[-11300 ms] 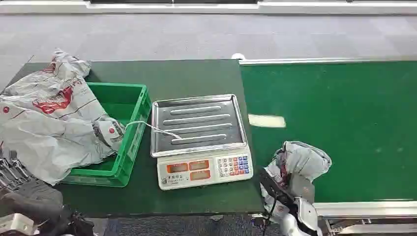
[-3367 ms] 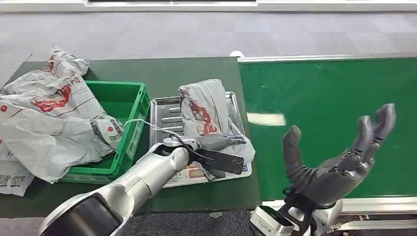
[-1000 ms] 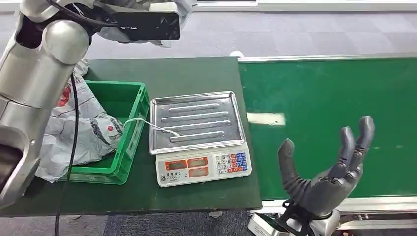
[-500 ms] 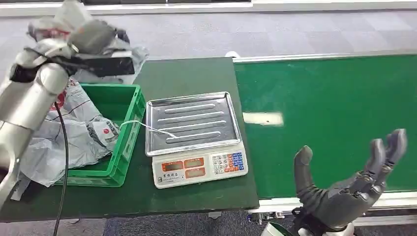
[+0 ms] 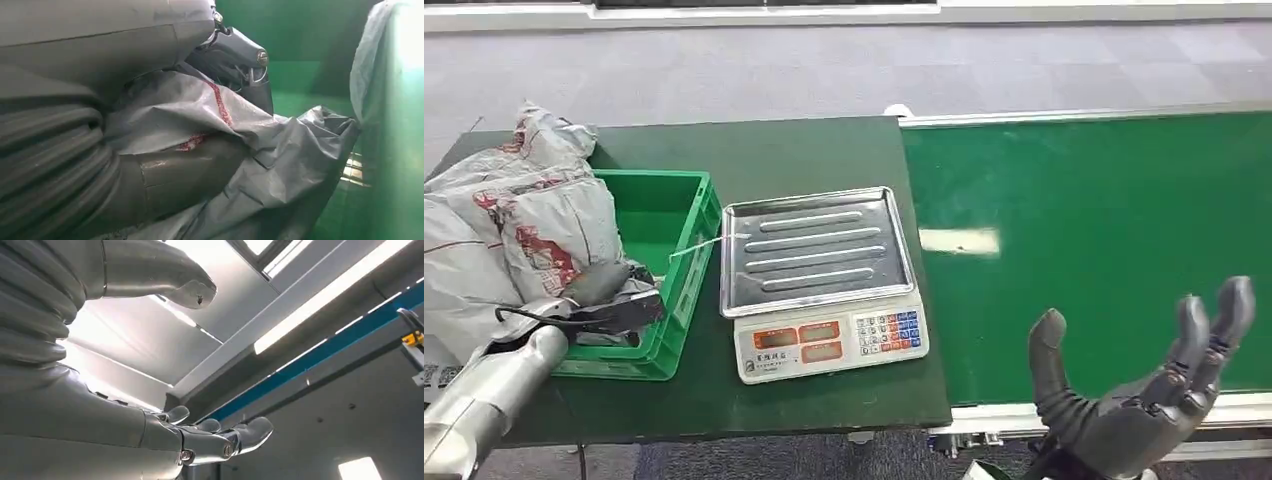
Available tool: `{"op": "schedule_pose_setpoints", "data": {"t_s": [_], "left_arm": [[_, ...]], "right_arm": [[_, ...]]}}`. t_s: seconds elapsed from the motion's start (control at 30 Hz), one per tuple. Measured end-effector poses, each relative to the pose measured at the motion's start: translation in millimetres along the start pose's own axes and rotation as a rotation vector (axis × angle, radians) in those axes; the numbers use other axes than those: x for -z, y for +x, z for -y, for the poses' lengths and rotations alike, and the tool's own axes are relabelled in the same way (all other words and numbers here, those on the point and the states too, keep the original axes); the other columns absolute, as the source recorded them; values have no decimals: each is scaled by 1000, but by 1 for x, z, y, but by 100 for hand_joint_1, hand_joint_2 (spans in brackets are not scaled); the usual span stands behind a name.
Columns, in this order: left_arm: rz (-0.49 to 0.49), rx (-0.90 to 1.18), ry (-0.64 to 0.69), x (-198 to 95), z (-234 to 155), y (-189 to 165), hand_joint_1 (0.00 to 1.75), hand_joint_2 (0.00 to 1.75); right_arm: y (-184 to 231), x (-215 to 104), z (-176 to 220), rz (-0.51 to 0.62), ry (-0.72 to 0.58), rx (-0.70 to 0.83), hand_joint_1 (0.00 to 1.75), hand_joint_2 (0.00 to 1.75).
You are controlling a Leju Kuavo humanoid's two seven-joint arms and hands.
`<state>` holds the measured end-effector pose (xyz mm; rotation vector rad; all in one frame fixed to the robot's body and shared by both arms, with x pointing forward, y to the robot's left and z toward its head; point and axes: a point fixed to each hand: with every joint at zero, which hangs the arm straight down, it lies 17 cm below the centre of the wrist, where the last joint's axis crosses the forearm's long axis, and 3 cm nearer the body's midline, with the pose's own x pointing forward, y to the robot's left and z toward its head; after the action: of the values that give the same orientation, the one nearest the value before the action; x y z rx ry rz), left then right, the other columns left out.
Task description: Moved the parcel from conveyor to table for the left to box.
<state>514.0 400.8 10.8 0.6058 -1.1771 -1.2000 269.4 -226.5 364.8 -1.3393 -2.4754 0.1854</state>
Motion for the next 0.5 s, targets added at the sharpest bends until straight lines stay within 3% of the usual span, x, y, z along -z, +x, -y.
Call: {"op": "schedule_pose_setpoints", "data": {"t_s": [0.17, 0.2, 0.37, 0.5], "left_arm": [[-4, -2, 0, -1, 1, -1, 73, 175], [-36, 13, 31, -2, 0, -8, 0, 0], [-41, 15, 136, 4, -18, 0, 0, 0], [17, -128, 303, 8, -50, 33, 0, 0]], "right_arm": [[0, 0, 0, 0, 0, 0, 0, 175], [1, 0, 0, 4, 1, -3, 0, 175], [1, 0, -1, 7, 3, -5, 0, 175], [1, 0, 0, 7, 2, -6, 0, 175]]}}
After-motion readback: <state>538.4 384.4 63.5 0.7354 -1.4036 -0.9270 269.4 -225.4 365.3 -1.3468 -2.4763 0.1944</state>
